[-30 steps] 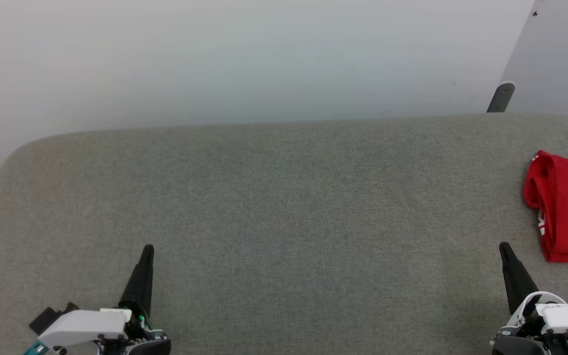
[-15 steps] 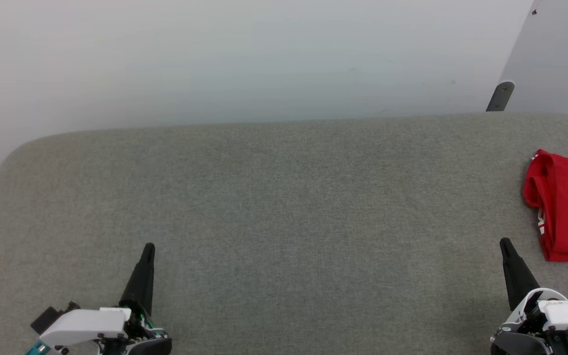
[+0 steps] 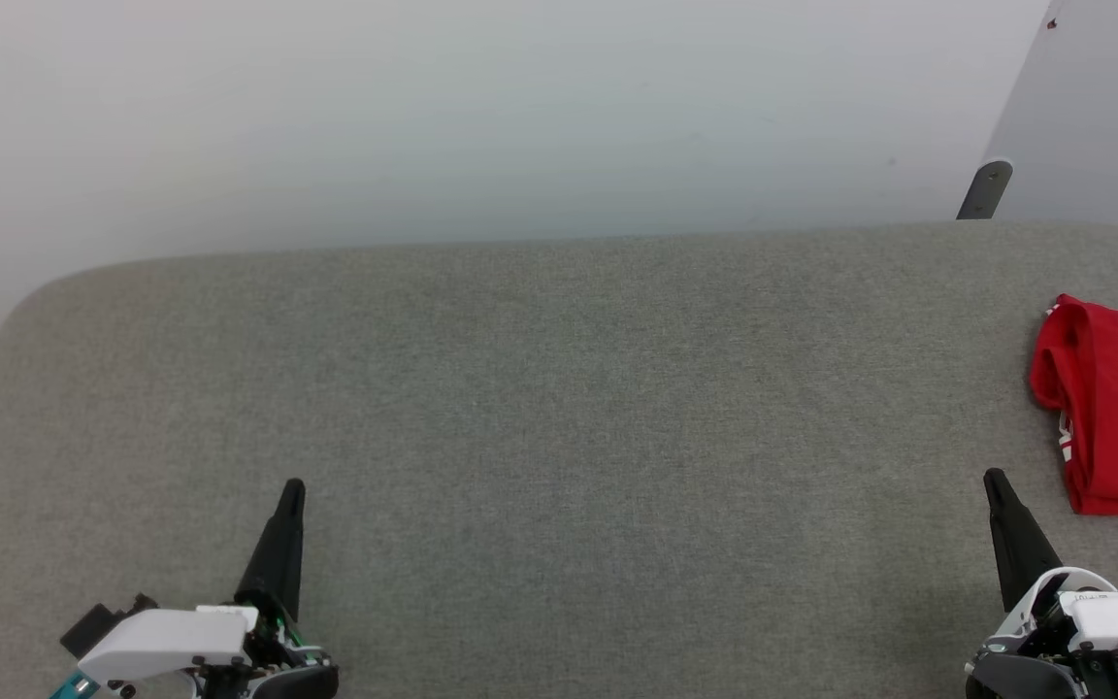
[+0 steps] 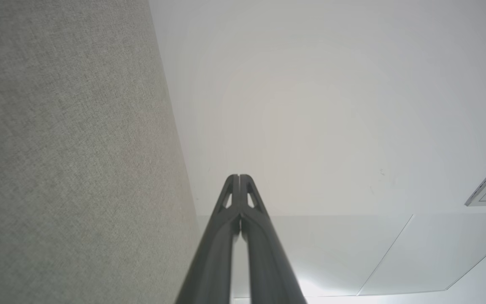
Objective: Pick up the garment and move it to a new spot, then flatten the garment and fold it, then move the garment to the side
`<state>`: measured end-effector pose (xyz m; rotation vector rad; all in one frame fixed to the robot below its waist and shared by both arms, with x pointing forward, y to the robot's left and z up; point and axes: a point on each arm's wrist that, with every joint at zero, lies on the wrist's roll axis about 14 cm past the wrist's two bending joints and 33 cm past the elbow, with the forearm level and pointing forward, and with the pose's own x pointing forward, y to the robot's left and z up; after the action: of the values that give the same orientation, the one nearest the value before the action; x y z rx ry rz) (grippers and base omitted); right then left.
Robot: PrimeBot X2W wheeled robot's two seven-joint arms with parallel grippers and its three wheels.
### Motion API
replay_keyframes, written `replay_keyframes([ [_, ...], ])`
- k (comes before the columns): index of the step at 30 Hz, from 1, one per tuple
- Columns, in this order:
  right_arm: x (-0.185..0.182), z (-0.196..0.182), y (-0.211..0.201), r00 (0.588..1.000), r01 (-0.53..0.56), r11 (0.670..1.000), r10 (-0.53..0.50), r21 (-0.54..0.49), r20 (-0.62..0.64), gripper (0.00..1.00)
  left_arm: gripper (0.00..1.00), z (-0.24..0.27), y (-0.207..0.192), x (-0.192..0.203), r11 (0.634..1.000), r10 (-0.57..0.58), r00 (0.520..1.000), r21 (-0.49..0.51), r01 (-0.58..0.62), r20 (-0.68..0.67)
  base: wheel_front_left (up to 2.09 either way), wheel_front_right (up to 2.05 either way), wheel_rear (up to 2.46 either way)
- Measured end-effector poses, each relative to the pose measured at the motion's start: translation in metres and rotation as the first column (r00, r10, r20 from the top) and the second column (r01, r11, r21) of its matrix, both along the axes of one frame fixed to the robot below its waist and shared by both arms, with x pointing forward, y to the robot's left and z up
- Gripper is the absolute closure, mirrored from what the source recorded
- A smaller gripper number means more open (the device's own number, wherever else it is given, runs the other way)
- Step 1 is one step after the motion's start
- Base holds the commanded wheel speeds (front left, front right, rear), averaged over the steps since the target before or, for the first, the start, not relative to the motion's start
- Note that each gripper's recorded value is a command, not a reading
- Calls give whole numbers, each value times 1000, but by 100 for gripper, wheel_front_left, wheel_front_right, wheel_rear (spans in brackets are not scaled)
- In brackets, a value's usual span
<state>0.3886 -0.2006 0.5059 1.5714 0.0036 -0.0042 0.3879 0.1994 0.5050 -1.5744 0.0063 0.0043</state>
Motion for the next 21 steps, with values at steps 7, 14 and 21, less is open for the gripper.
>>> replay_keyframes([
  [7, 0, 0, 0, 1000, 0, 1000, 0, 0, 0, 100, 100, 0, 0, 0, 1000, 0, 1000, 0, 0, 0, 0, 0, 0],
  [14, 0, 0, 0, 1000, 0, 1000, 0, 0, 0, 100, 100, 0, 0, 0, 1000, 0, 1000, 0, 0, 0, 0, 0, 0],
  [21, 0, 0, 0, 1000, 0, 1000, 0, 0, 0, 100, 100, 0, 0, 0, 1000, 0, 1000, 0, 0, 0, 0, 0, 0],
])
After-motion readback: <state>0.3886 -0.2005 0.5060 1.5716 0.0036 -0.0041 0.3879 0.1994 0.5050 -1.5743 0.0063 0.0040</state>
